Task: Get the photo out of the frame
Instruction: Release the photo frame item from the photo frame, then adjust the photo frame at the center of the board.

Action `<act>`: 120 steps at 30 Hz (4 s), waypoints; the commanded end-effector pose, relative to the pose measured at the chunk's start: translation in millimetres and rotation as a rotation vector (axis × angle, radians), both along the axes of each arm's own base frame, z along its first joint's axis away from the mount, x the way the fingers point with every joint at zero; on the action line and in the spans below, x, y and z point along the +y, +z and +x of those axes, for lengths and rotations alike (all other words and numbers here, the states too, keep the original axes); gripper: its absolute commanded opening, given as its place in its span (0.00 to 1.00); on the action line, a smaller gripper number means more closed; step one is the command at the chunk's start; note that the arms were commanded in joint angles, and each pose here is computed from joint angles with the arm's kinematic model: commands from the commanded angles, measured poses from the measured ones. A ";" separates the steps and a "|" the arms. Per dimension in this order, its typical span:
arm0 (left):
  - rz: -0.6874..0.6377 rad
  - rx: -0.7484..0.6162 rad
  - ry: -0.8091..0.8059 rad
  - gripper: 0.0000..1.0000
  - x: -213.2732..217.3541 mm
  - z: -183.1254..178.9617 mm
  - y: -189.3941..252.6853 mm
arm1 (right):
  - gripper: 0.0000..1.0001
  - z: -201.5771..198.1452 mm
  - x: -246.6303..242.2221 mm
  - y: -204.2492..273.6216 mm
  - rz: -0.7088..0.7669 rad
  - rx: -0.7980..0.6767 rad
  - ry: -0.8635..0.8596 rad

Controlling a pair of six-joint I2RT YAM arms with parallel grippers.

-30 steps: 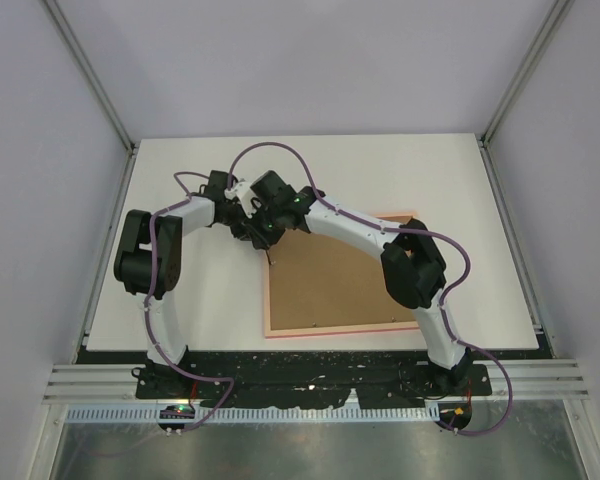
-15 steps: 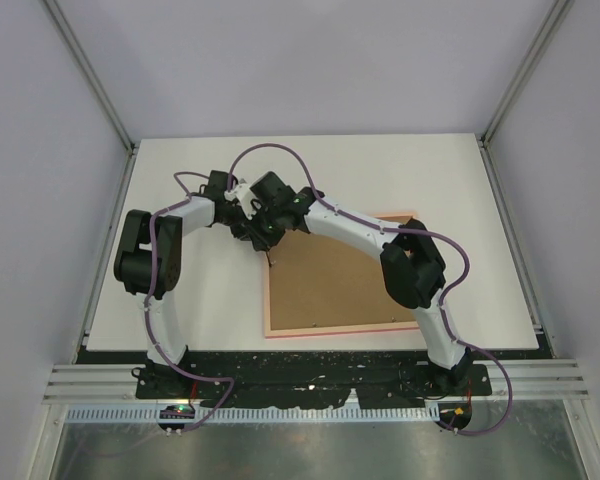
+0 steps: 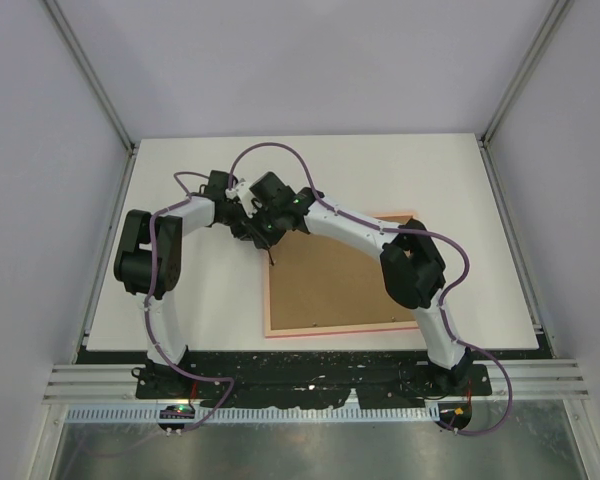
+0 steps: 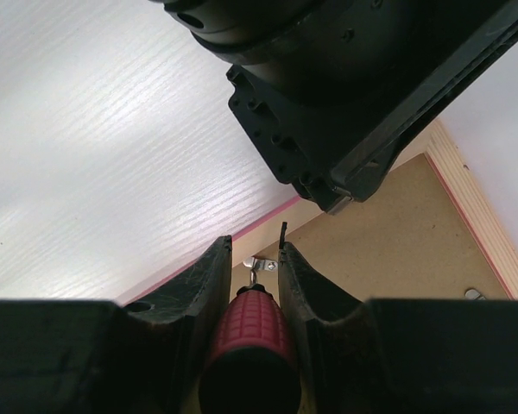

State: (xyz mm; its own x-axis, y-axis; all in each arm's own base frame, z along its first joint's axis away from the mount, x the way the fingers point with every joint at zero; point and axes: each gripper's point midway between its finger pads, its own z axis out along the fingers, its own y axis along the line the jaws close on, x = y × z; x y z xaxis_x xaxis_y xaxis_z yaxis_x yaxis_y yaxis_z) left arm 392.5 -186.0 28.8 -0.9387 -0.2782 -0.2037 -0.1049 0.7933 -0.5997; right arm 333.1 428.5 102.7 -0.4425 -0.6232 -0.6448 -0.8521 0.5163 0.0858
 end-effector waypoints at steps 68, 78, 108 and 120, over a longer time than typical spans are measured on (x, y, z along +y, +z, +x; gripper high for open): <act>0.008 0.032 0.028 0.00 4.4 0.5 -11.7 | 0.08 -4.8 20.5 1.4 0.097 0.043 0.048; 0.008 0.031 0.025 0.00 3.9 -0.2 -11.6 | 0.08 -17.9 19.1 8.9 0.096 0.074 0.118; 0.008 0.046 0.011 0.00 3.1 4.9 -8.3 | 0.08 -8.7 -48.7 63.0 0.015 -0.111 0.196; 0.151 0.022 -0.039 0.00 18.6 24.5 1.9 | 0.08 41.2 -253.4 59.9 -0.143 -0.064 -0.272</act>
State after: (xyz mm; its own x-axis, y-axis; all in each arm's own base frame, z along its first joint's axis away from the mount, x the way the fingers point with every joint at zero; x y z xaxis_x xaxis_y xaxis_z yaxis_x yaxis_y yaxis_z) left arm 408.3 -180.4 30.2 -0.9518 -0.2353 -0.1968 -0.0957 0.8373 -0.5383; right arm 368.8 231.7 133.8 -0.5309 -0.6211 -0.5766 -0.7784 0.6264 0.0420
